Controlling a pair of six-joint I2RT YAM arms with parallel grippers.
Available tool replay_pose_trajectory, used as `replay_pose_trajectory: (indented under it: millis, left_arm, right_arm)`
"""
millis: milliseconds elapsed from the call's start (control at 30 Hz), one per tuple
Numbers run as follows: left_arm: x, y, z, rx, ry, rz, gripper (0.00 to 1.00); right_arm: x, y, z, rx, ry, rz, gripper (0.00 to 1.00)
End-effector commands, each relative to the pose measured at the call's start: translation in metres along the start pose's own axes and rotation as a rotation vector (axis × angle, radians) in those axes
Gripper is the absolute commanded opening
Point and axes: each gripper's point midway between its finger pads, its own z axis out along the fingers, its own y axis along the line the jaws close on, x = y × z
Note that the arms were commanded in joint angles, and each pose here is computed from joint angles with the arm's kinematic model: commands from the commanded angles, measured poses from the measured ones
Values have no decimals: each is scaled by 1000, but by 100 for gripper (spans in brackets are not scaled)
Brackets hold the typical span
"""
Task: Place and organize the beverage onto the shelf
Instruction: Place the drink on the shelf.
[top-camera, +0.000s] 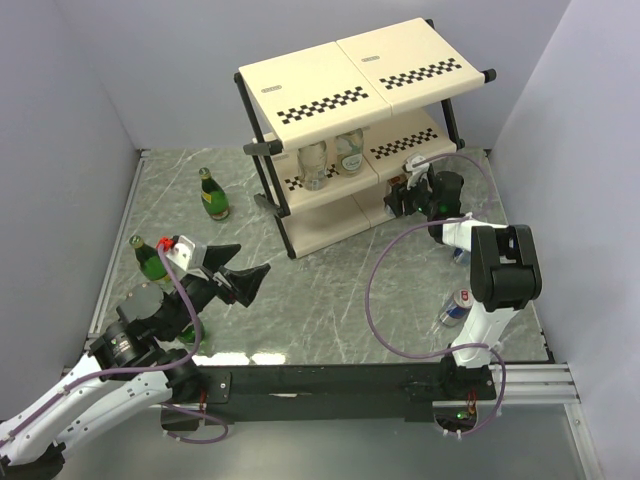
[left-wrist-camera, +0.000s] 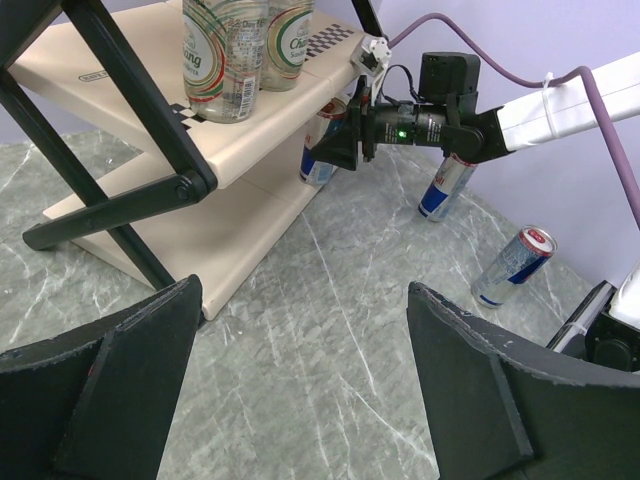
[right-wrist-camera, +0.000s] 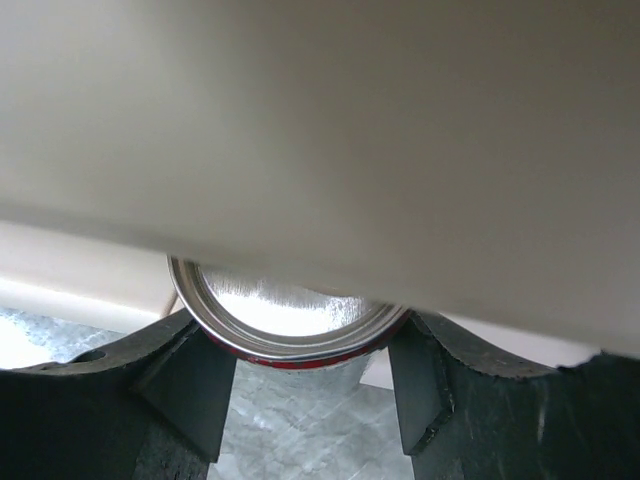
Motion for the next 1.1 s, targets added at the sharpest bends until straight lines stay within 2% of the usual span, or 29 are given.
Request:
replay_pose_trajectory:
  millis: [0,467,1067]
  left_arm:
    - [-19,-4,2,7,-61,-25,89]
    - [-19,-4,1,7,-58,-28,89]
    - [-23,-4,-1,6,-68,-31,89]
  right_arm:
    - [-52,-16,0,27,-151,-137,0]
    - [-56,-15,8,-13,-157,-151,0]
    - [-74,-20,12,15,-256,-81,0]
